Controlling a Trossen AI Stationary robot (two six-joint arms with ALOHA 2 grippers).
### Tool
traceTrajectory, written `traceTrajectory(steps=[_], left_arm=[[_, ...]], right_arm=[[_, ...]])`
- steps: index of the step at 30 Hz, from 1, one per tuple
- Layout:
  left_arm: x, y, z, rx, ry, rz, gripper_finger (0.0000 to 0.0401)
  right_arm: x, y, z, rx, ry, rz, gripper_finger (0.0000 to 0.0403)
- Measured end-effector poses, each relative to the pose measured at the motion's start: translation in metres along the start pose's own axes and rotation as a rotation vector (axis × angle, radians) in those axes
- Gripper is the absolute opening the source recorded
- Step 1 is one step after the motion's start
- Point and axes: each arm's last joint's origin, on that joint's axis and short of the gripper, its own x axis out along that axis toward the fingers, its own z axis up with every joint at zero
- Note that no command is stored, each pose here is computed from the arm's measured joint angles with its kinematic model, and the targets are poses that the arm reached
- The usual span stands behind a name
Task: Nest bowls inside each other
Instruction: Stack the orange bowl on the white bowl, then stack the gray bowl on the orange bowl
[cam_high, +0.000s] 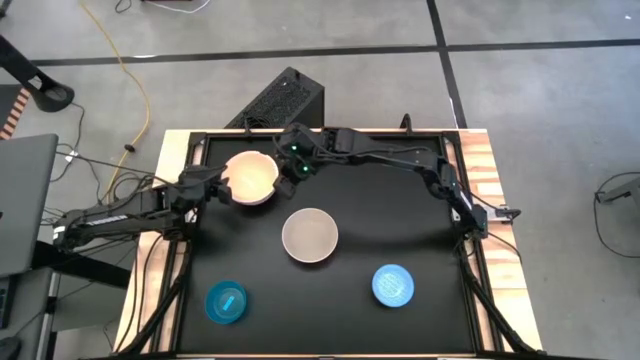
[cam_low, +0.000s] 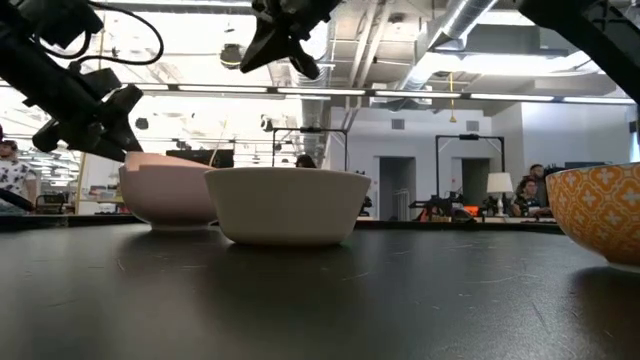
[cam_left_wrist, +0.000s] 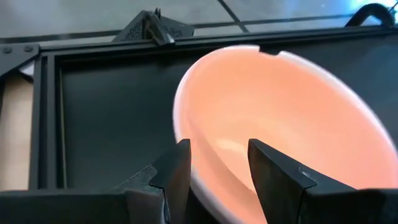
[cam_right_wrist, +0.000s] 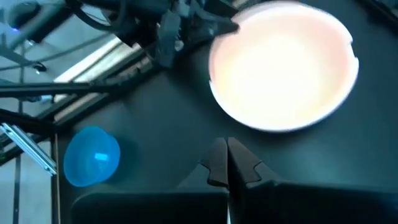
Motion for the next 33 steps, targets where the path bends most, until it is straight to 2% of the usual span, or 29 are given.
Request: traceTrajectory(steps=[9,11,15,23,28,33], left_arm=[[0.000,0.002,-0.002,-0.027,0.020,0.017,0.0148],[0.000,0.000,-0.001,-0.043,0.007,0.003,0.0148],[-0.001,-0.006,0.007,-0.089,-0.045,-0.092,0.0148],[-0.008,-0.023,0.031,-0.134,-0.210,-0.337,0.0148],[-0.010,-0.025,0.035,-0.111,-0.249,-0.353,0.0148],[-0.009,-0.024,0.035,-0.073,-0.252,-0.339,0.0148]], right_arm=[[0.001,0.005,-0.014,0.001,0.107,-0.028,0.0004],[0.001,0.006,-0.022,-0.008,0.177,-0.051,0.0004],[-0.003,0.009,-0.044,-0.032,0.365,-0.119,0.0004],[-0.006,0.029,-0.067,-0.077,0.459,-0.256,0.0004],[0.014,0.031,-0.091,-0.083,0.529,-0.325,0.0011],[0.035,0.019,-0.105,-0.060,0.547,-0.348,0.0048]])
